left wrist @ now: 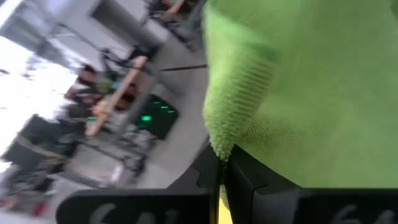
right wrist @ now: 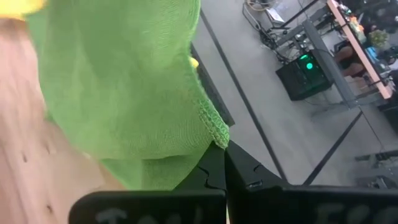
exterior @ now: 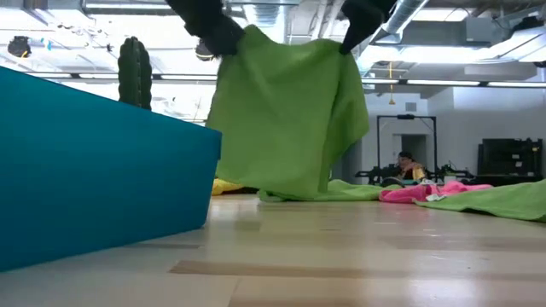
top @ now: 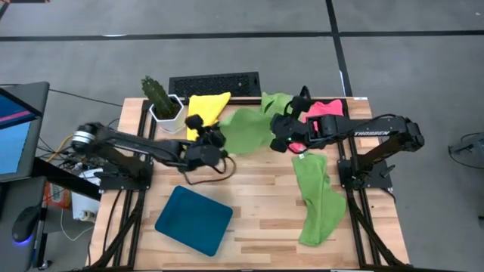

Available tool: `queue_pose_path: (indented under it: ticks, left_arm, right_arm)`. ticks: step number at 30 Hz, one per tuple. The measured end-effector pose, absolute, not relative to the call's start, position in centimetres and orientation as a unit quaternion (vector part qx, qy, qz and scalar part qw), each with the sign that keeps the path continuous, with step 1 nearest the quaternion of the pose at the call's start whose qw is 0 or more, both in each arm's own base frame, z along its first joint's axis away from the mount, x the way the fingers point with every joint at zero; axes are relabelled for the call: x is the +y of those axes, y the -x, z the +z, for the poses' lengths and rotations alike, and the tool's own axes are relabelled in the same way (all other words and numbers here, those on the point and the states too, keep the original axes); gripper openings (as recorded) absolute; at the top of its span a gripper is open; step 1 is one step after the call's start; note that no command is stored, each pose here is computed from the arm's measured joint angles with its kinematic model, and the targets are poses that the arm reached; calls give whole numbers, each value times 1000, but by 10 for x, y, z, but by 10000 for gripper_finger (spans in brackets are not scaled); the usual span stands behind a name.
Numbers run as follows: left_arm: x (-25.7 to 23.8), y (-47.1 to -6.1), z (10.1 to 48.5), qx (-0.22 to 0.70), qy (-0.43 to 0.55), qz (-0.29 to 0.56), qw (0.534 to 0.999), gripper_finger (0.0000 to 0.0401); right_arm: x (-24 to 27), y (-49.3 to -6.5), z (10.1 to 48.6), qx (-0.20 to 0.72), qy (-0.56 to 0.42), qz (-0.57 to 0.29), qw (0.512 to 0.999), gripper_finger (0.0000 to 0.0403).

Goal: Fold microfiber towels
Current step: Fold the top left green microfiber

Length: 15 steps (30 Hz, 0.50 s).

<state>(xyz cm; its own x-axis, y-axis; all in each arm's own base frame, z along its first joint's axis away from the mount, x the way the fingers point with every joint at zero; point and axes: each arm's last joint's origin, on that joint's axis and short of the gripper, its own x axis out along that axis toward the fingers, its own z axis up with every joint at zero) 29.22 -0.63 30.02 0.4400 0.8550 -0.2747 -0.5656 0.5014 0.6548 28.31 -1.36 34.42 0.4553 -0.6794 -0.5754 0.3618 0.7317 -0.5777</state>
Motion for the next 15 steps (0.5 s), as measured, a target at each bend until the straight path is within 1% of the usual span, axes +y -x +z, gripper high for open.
queue_pose_path:
  ticks: [4,9,12,15]
  left_arm:
    - [5,-269,320,300,-219,414,831,0]
    - [20,-255,336,291,-200,382,854,0]
    - [33,-254,339,300,-224,380,846,0]
    - [50,-256,344,300,-250,377,840,0]
  right_arm:
    - [-7,-283,344,416,190,-306,835,8]
    - [-7,-283,344,417,189,-306,834,9]
    - [-14,-282,344,418,193,-322,827,9]
    - [-26,-281,346,414,209,-371,805,9]
